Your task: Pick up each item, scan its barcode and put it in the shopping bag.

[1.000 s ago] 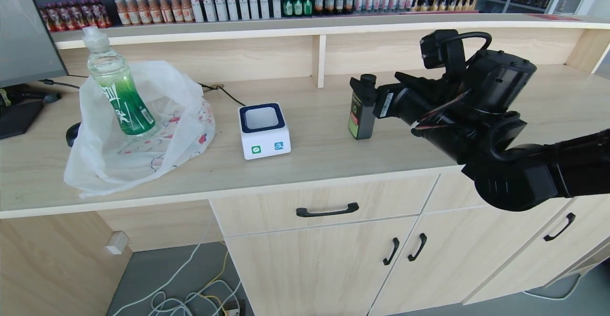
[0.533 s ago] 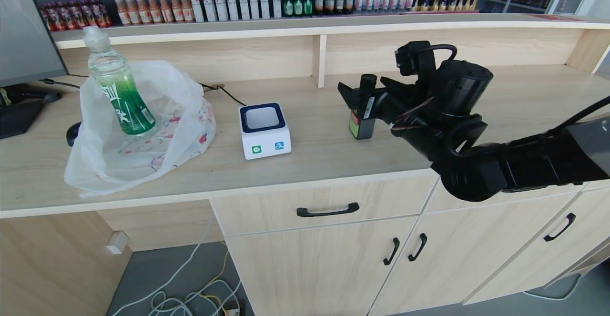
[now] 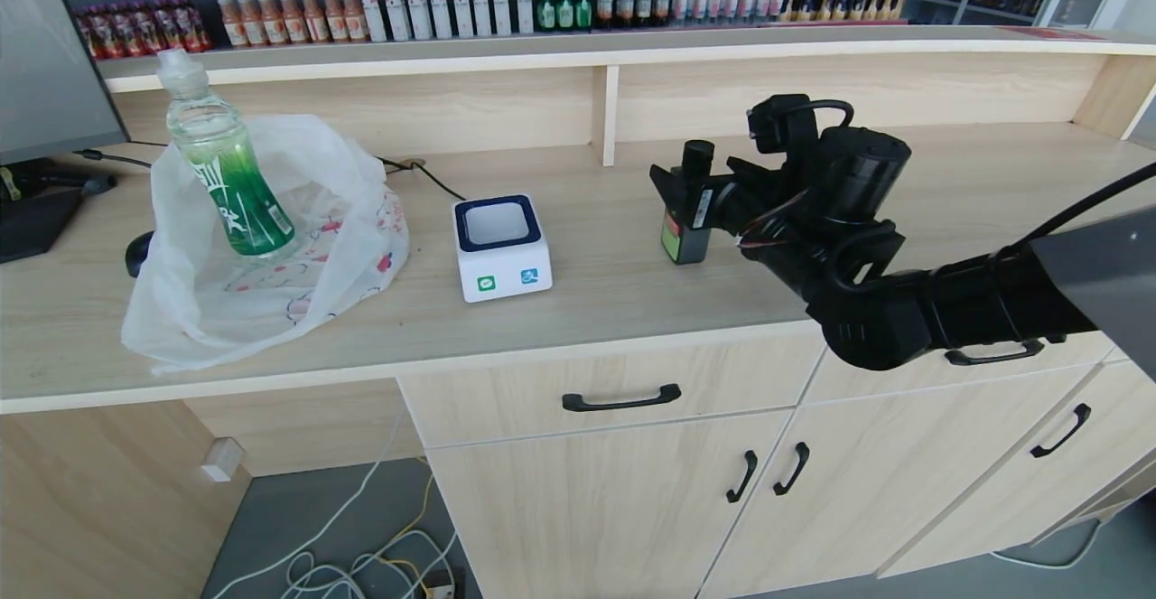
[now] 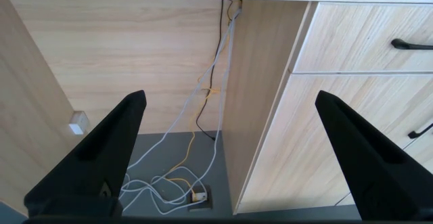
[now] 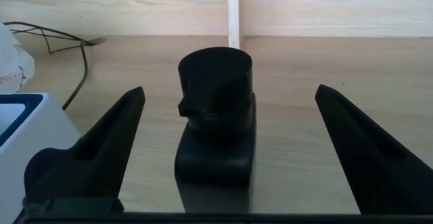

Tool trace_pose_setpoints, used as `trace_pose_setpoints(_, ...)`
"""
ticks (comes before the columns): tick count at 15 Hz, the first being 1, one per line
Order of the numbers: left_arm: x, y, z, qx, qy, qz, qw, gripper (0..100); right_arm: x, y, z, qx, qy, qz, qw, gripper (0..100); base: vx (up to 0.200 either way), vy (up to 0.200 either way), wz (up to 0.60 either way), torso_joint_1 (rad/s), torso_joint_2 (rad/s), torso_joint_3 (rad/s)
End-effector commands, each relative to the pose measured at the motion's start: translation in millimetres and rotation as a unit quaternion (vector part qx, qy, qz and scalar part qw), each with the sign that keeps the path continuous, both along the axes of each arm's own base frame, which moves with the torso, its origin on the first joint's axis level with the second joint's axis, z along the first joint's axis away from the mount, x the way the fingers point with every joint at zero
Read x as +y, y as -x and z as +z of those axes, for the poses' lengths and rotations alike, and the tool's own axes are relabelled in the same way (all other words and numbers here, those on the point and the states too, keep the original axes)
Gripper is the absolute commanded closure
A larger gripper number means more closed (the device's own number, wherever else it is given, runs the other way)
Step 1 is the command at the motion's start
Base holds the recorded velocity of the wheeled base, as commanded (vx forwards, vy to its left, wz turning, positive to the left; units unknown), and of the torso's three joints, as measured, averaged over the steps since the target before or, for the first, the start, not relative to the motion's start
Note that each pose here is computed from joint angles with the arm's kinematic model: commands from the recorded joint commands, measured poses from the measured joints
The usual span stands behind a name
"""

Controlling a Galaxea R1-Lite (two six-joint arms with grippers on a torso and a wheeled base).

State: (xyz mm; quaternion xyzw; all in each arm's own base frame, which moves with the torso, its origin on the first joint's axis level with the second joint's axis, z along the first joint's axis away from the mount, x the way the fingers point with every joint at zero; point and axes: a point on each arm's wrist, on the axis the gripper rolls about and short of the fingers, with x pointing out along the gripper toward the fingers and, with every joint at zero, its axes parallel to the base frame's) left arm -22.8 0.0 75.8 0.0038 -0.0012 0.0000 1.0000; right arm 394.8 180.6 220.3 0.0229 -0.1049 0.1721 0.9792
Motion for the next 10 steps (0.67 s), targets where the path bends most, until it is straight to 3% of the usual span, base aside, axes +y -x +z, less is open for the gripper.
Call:
trace_pose_setpoints(1,0.0,0,0.0,0.000,0.000,0.000,1.0000,0,2,-5,-7,0.005,0.003,0.000,1.000,0,0.000,0.000,0.00,0.000,0.00,0.000)
trace_pose_setpoints(10,0.0,0,0.0,0.000,0.000,0.000,1.0000,0,7,-17,-28,0.026,-0.001,-0.006,1.000,0,0.000,0.000,0.00,0.000,0.00,0.000)
